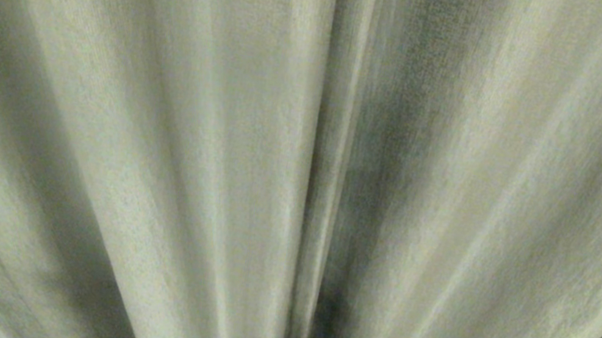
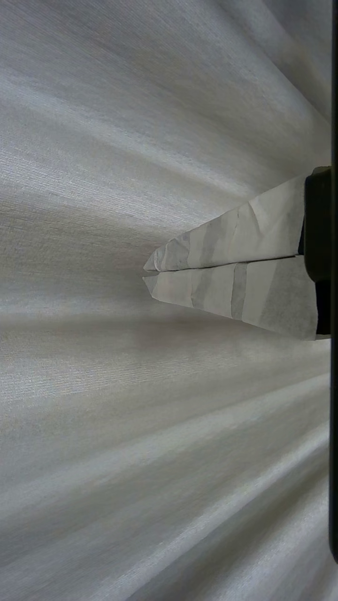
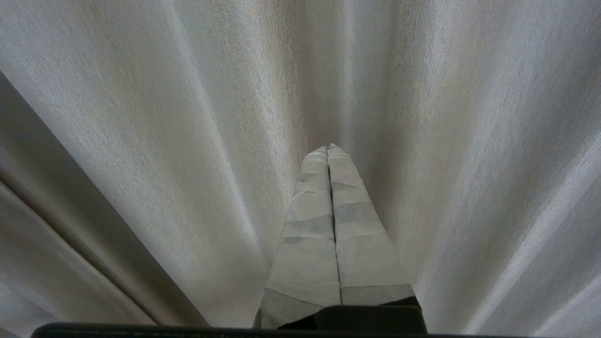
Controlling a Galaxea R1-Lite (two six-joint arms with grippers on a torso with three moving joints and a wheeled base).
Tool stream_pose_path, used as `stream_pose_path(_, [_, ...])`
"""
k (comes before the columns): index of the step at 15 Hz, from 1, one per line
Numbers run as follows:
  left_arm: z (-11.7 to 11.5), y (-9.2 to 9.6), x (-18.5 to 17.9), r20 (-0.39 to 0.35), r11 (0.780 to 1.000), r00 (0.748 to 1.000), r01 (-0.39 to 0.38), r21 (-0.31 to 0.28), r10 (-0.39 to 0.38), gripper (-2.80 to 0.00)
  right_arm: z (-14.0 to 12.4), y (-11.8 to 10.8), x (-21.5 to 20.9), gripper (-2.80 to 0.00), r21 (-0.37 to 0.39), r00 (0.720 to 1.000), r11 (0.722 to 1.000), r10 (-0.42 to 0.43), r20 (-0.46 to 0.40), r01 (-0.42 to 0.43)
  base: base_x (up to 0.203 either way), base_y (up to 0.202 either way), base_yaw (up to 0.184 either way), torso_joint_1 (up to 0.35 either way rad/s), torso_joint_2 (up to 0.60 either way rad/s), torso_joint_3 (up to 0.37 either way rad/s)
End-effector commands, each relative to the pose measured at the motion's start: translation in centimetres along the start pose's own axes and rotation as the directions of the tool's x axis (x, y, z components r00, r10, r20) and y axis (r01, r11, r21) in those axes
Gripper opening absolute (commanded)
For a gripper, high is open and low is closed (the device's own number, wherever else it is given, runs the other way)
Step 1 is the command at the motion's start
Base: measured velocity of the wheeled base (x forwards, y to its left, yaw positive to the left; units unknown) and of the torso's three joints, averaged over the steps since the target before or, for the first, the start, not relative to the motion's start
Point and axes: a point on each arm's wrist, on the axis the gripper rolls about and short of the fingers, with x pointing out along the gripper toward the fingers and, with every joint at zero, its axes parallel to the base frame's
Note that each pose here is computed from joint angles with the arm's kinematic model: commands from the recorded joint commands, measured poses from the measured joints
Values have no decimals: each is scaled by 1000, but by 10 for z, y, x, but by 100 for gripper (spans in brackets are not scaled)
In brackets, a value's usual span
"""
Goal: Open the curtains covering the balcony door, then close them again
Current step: Pull the outer curtains open on both sides
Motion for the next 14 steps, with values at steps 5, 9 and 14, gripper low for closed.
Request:
stream_pose_path(5, [0, 0, 0, 0, 1000, 1000, 1, 0, -1, -280, 0, 0, 0, -280, 1, 1000, 1000, 0, 0, 0, 0, 0, 0, 0, 0, 0])
stream_pose_path(9, [0, 0, 0, 0, 1000, 1000, -1, 0, 1, -280, 0, 0, 0, -280, 2, 1000, 1000, 0, 0, 0, 0, 0, 0, 0, 0, 0])
stream_pose_path(14, [0, 0, 0, 0, 1000, 1000, 1, 0, -1, -280, 0, 0, 0, -280, -16, 1000, 1000, 3, -1, -3, 0, 0, 0, 0, 0, 0])
